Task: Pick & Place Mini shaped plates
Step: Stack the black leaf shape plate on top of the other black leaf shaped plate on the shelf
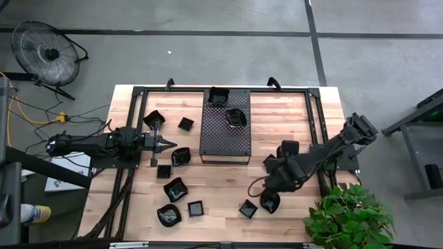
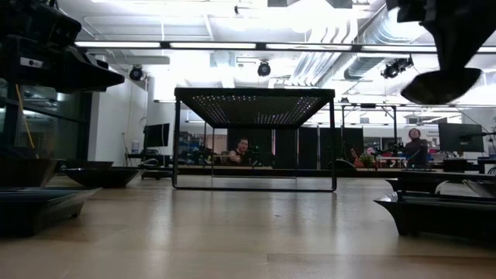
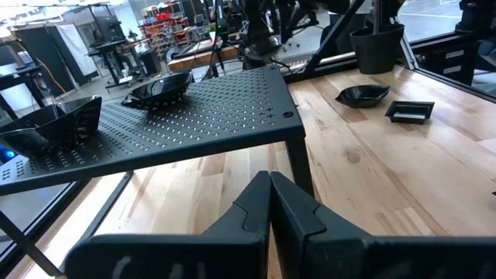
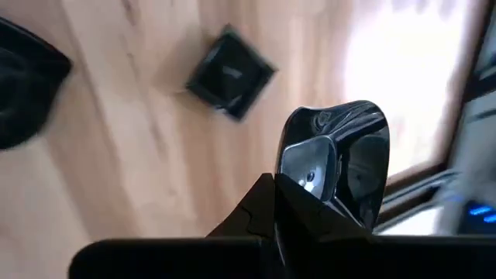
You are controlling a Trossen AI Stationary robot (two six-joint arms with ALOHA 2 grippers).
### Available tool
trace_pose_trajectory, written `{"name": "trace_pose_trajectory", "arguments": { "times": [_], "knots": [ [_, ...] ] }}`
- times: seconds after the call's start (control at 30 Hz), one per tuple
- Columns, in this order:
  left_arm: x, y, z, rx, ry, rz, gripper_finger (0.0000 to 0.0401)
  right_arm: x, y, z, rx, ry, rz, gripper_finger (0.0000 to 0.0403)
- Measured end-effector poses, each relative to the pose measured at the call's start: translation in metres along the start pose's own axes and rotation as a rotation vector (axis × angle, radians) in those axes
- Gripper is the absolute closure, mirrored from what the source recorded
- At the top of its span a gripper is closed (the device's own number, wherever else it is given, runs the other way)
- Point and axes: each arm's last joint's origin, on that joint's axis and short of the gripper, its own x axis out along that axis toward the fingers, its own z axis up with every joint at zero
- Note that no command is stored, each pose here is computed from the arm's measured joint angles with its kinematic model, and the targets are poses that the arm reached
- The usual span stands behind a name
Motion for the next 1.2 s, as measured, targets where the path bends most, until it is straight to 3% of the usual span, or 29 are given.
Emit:
{"name": "trace_pose_trajectory", "arguments": {
  "times": [0.7,0.87,1.2],
  "knots": [
    [0.0,0.0,0.0,0.0,0.0,0.0,0.04,0.001,-0.007,0.016,-0.703,-0.153,-0.269,0.0403],
    [0.0,0.0,0.0,0.0,0.0,0.0,0.04,0.005,-0.021,0.023,-0.885,-0.107,-0.348,0.0403],
    [0.0,0.0,0.0,0.0,0.0,0.0,0.04,-0.001,-0.068,0.03,-1.087,-0.114,-0.447,0.0403]
  ]
}}
